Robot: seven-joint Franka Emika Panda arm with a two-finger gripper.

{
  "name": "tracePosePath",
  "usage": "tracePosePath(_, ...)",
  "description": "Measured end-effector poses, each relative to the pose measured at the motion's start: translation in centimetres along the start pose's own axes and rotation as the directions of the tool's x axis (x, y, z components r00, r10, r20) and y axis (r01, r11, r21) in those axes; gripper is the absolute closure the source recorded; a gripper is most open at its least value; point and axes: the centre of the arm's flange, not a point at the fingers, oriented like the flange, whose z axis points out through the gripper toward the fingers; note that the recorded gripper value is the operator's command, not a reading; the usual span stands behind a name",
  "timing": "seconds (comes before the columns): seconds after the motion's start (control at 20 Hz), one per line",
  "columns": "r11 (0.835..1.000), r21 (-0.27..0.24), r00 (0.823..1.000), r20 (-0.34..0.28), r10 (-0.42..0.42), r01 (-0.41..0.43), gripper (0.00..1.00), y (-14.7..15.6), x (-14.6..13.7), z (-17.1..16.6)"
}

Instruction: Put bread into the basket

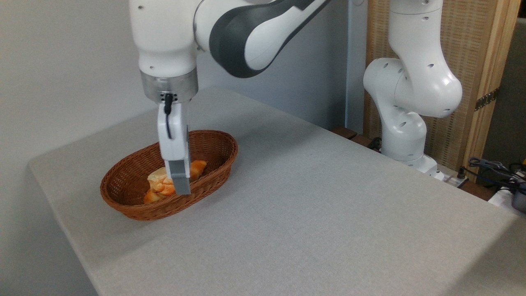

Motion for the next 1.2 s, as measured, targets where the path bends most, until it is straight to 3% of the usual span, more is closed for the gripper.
tracePosePath(0.15,0.993,0.037,0.993,0.028,-0.115,0.114,0.00,-0.3,-1.1,-1.3)
tracePosePath(0.25,0.977,0.080,0.977,0.070,-0.202,0.197,0.00,-0.4,-1.4,-2.0)
tracePosePath(0.4,0.937,0.139,0.936,0.106,-0.335,0.320,0.00,-0.5,-1.4,-2.5)
tracePosePath(0.6,0.895,0.171,0.895,0.111,-0.432,0.411,0.00,-0.5,-1.5,-2.6)
tracePosePath(0.85,0.858,0.182,0.859,0.099,-0.503,0.481,0.00,-0.7,-1.9,-2.7)
tracePosePath(1.2,0.854,0.183,0.855,0.098,-0.509,0.488,0.00,-0.8,-2.2,-2.7)
